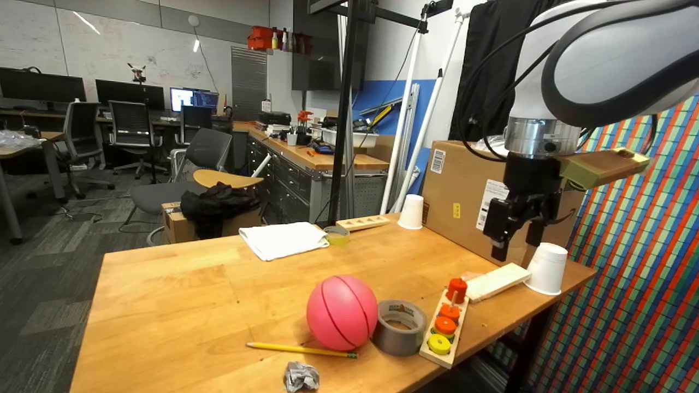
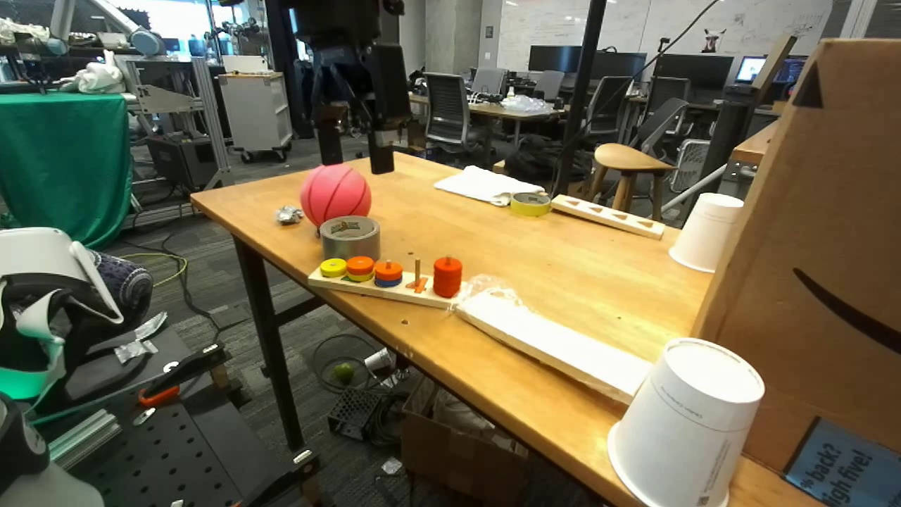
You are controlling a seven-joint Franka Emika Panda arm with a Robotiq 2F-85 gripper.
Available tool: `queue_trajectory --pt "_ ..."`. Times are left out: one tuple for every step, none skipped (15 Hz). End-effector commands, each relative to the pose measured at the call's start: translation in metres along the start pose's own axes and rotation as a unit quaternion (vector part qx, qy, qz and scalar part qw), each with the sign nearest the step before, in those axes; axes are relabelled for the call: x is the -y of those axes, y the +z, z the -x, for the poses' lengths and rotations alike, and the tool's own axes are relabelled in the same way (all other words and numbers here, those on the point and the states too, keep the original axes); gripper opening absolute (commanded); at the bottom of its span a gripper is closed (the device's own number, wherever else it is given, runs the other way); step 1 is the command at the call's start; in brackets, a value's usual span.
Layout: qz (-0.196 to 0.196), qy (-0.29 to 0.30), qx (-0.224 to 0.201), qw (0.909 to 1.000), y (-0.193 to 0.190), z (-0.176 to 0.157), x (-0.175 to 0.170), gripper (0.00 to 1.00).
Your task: Push the basketball between the two cups
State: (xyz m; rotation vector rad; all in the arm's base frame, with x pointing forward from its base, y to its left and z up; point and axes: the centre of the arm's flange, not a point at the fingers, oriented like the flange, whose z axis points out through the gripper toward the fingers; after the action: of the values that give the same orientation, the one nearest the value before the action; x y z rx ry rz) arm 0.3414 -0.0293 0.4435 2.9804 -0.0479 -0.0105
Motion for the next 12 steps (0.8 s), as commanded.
queue_trajectory --pt "-0.007 -0.046 -0.036 0.9983 -0.019 0.026 0.044 1.00" --pt "-0.006 -0.067 -0.047 0.9967 -0.027 0.028 0.062 1.00" --pt "-0.008 -0.086 -0.055 0.9947 -0.035 0.029 0.079 1.00" --pt "-0.013 -0.112 -0.064 0.9916 -0.045 0.029 0.102 1.00" --pt "-0.016 -0.131 -0.072 0.9886 -0.053 0.031 0.120 1.00" --pt "-0.020 -0.158 -0.080 0.9840 -0.060 0.032 0.144 1.00" --pt "-0.022 -0.184 -0.089 0.9786 -0.066 0.033 0.167 1.00" --pt "-0.026 -0.217 -0.099 0.9709 -0.072 0.034 0.192 1.00" --pt "-0.029 -0.242 -0.111 0.9636 -0.078 0.035 0.212 1.00" --pt "-0.029 -0.267 -0.124 0.9552 -0.083 0.033 0.234 1.00" --pt "-0.030 -0.293 -0.138 0.9457 -0.088 0.031 0.252 1.00" --pt "-0.029 -0.318 -0.150 0.9358 -0.091 0.025 0.270 1.00"
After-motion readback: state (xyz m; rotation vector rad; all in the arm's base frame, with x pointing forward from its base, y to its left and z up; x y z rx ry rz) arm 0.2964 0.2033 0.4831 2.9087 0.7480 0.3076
